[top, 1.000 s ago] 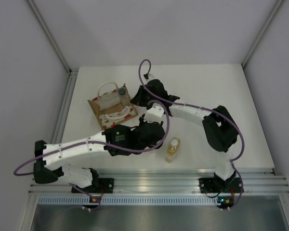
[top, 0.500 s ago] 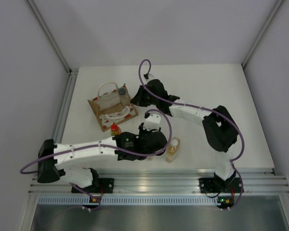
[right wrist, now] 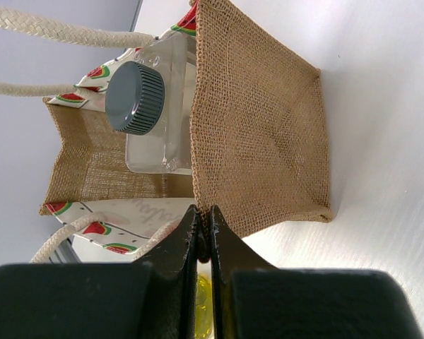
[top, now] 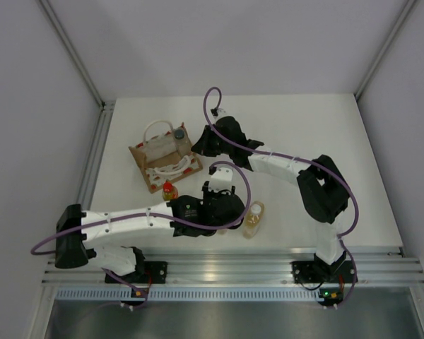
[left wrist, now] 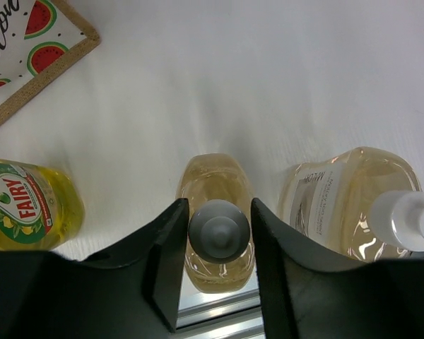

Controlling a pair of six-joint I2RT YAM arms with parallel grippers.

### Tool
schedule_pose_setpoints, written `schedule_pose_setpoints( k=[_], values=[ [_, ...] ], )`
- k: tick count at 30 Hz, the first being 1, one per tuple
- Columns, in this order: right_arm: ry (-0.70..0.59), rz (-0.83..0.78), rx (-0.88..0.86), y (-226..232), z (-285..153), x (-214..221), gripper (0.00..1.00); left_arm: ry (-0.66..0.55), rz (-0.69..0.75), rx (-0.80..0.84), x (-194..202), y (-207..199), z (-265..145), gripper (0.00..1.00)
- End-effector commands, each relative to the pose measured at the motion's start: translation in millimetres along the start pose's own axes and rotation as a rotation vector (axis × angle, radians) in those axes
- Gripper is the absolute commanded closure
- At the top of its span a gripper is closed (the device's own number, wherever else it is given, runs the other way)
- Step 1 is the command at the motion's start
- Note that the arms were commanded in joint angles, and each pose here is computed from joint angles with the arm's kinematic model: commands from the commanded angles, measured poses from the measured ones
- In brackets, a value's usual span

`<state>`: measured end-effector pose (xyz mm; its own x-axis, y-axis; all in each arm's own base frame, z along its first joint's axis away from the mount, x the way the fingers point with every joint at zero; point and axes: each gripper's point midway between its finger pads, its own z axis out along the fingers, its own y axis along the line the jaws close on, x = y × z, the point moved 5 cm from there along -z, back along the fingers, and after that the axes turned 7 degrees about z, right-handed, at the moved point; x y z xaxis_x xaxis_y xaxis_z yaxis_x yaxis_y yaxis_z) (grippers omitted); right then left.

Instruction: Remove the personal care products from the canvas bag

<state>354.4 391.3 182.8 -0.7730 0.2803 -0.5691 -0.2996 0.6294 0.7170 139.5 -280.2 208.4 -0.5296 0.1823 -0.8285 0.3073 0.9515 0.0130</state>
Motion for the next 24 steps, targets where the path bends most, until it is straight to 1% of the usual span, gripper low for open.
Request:
schedule_pose_setpoints(
  k=[1, 2, 3, 4, 5, 7, 10, 13, 17, 18, 20, 21, 23, 24],
  values=[
    [0.004, 0.0, -0.052, 19, 0, -2, 1.0, -0.086, -0.107, 0.026, -22, -9, -3, 0.54],
    [0.005, 0.001, -0.051, 19, 0, -2, 1.0, -0.086, -0.104, 0.026, -22, -8, -4, 0.49],
    [0.006, 0.002, -0.052, 19, 0, -2, 1.0, -0.091, -0.107, 0.034, -25, -8, -6, 0.39],
    [0.004, 0.0, -0.052, 19, 0, -2, 1.0, -0.093, -0.103, 0.036, -26, -7, -7, 0.34],
    [0.002, 0.0, -0.052, 19, 0, -3, 1.0, -0.097, -0.106, 0.039, -28, -6, -9, 0.29],
    [0.002, -0.001, -0.052, 19, 0, -3, 1.0, -0.117, -0.105, 0.049, -36, -4, -15, 0.24],
    [0.004, -0.001, -0.05, 18, 0, -2, 1.0, -0.164, -0.105, 0.058, -53, 4, -28, 0.21],
    [0.004, 0.0, -0.052, 19, 0, -2, 1.0, -0.223, -0.109, 0.03, -71, 19, -38, 0.19],
    [0.005, 0.002, -0.051, 19, 0, -2, 1.0, -0.269, -0.2, -0.007, -96, 50, -45, 0.19],
    [0.004, 0.003, -0.05, 18, 0, -2, 1.0, -0.279, -0.234, -0.047, -103, 65, -40, 0.19],
    [0.006, 0.001, -0.05, 18, 0, -1, 1.0, -0.291, -0.272, -0.072, -111, 82, -39, 0.19],
    [0.008, 0.002, -0.048, 17, 0, -1, 1.0, -0.294, -0.299, -0.124, -115, 98, -33, 0.19],
    [0.007, 0.002, -0.047, 16, 0, -1, 1.0, -0.282, -0.313, -0.148, -118, 110, -26, 0.19],
    [0.009, 0.002, -0.047, 16, 0, 0, 1.0, -0.283, -0.338, -0.196, -123, 126, -19, 0.19]
  ],
)
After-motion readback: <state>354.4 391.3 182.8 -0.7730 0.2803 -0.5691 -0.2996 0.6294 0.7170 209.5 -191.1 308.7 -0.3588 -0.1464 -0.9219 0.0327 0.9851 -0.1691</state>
